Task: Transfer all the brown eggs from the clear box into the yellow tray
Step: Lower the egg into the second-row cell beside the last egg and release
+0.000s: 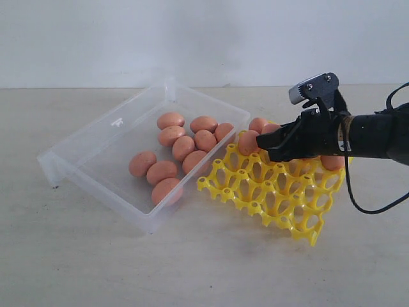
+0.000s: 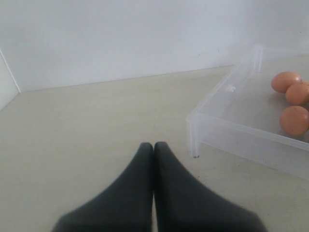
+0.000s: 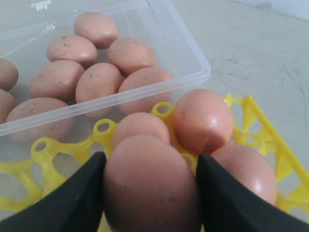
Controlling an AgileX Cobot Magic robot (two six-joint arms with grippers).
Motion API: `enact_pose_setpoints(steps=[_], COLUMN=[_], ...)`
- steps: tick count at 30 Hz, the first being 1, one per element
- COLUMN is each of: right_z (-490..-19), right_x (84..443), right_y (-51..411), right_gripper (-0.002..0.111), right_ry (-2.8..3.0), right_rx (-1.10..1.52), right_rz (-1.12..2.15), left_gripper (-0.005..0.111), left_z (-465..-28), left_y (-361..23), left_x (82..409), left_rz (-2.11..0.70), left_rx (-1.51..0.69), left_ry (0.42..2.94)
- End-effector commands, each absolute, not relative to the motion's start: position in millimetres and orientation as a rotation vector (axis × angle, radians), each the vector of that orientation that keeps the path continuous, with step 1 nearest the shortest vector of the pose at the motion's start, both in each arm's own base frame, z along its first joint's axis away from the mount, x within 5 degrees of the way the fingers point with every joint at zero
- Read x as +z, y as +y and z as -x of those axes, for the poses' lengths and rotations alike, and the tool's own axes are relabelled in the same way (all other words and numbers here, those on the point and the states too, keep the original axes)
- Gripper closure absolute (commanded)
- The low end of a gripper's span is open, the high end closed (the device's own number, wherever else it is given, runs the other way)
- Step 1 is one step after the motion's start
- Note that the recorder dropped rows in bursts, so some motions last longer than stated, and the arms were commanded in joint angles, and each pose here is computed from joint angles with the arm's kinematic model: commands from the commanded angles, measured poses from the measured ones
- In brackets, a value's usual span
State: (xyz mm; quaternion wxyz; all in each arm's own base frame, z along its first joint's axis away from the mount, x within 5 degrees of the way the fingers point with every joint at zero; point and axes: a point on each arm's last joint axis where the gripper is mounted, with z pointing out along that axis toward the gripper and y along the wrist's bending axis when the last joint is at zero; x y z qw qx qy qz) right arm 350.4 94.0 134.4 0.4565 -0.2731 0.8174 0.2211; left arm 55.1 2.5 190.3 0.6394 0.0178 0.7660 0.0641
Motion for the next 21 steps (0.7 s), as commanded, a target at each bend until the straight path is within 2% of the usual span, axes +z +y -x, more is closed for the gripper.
enact_pose_setpoints(steps=[1, 3, 4, 14, 16, 19, 21], right_z=[-351.8, -351.8, -351.8, -351.8, -351.6, -350.8, -350.7], right_x=[137.4, 137.4, 137.3, 137.3, 137.0, 136.3, 136.2], right_y=[94.2, 94.2, 94.1, 94.0, 94.1, 94.3, 94.4], right_gripper=[0.08, 0.068, 0.066, 0.066, 0.06, 0.045, 0.042], right_ry=[1.996, 1.996, 1.998, 1.999, 2.002, 2.001, 1.998], right_rx=[0.55, 0.55, 0.548, 0.55, 0.55, 0.544, 0.54], right_rz=[0.672, 0.672, 0.672, 0.668, 0.674, 0.698, 0.709], left_gripper=[0.111, 0.111, 0.111, 0.111, 0.111, 0.111, 0.111], left_z=[-55.2, -55.2, -55.2, -55.2, -55.2, -55.2, -55.2], left_y=[2.4, 2.4, 2.4, 2.5, 2.5, 2.5, 2.5], left_x=[189.9, 189.9, 189.9, 190.1, 190.1, 190.1, 190.1], left_rz=[-0.03, -0.03, -0.03, -0.03, -0.03, -0.03, -0.03], left_rx=[0.137, 0.137, 0.137, 0.137, 0.137, 0.137, 0.137], left_ry=[1.742, 1.742, 1.742, 1.74, 1.74, 1.74, 1.74])
